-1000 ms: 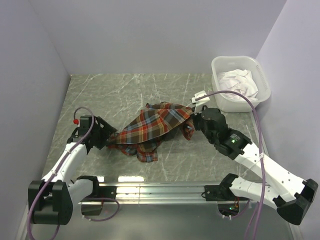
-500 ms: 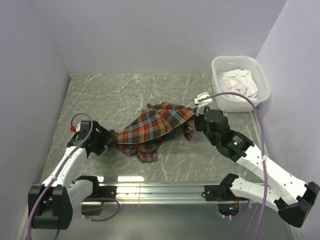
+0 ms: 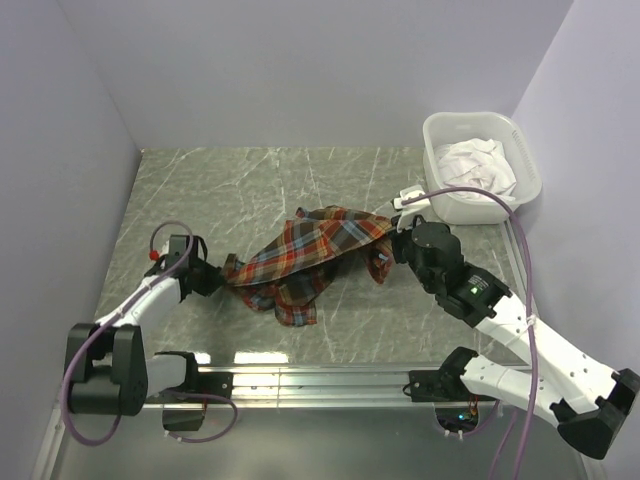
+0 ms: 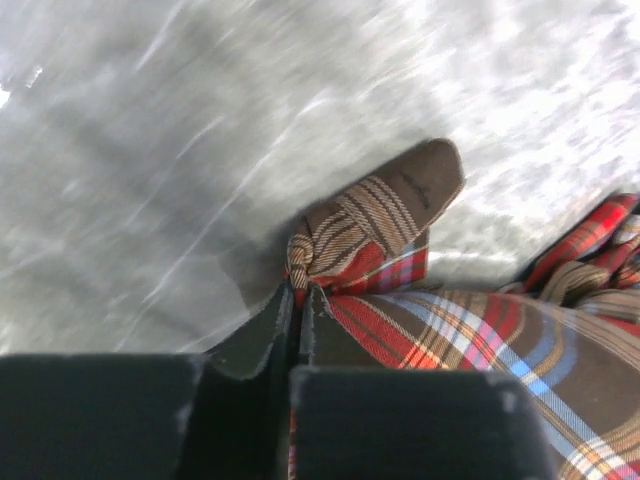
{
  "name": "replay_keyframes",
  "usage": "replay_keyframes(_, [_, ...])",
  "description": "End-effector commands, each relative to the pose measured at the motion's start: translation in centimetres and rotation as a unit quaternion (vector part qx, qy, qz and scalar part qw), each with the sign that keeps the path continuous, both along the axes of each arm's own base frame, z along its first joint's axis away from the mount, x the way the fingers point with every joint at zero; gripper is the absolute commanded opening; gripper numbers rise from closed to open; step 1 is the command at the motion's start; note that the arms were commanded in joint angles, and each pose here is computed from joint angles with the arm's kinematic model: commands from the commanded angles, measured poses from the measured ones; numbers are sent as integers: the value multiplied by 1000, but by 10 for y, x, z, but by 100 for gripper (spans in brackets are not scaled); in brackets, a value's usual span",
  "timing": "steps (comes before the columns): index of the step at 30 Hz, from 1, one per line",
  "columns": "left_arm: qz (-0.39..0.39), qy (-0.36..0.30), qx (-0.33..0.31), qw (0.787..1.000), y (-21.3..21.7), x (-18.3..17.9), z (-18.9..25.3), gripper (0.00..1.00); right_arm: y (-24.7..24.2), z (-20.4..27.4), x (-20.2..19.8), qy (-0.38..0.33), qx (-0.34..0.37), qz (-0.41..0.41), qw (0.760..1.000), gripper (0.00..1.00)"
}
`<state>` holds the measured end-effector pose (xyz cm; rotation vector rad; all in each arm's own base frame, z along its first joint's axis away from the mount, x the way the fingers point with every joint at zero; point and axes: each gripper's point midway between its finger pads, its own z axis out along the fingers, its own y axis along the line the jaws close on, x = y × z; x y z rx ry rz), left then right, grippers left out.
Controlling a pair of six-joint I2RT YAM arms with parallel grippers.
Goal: Fold and stack the long sleeve shirts
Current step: Flatten the shirt out
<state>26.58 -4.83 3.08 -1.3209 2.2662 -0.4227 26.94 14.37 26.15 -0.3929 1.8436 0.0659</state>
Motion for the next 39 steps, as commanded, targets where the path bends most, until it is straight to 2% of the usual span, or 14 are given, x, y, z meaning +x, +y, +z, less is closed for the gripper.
replay_keyframes(1, [9,-63,22,998,7,46,33,0,-6,28,15,-42,29,-34,998,0])
replay_keyframes(10, [44,-162,72,983,47,140,133,0,-11,84,69,-89,66,-61,992,0])
replay_keyframes(11, [48,-191,79,977,56,157,164,1,-11,90,76,-95,67,-59,992,0])
replay_keyframes(13, [50,-199,80,975,64,172,182,0,-6,120,92,-118,72,-60,989,0])
replay_keyframes(17, [60,-296,109,947,88,198,288,1,-4,185,111,-180,83,-54,979,0])
replay_keyframes(21, [89,-370,141,914,111,188,371,1,-4,263,120,-252,106,-39,961,0])
replay_keyframes(28, [57,-486,173,855,101,110,494,1,-2,332,83,-327,130,18,936,0])
replay_keyframes(30, [36,-493,178,851,90,83,500,0,-9,327,65,-325,132,24,936,0])
replay_keyframes(33, [2,-461,159,873,74,66,464,1,-13,304,34,-308,146,48,939,0])
replay_keyframes(34, [-1,-451,156,879,69,45,455,0,-13,293,25,-299,150,59,941,0])
replay_keyframes(35, [-13,-421,140,896,64,42,421,1,-11,283,14,-289,162,75,941,0])
replay_keyframes(37, [-29,-414,131,900,52,16,401,2,-18,249,-11,-265,173,87,944,0])
replay_keyframes(38, [-38,-374,116,919,48,10,365,7,-19,237,-19,-252,187,90,945,0])
replay_keyframes(39, [-62,-387,106,914,35,-8,363,10,-21,213,-37,-234,187,107,948,0])
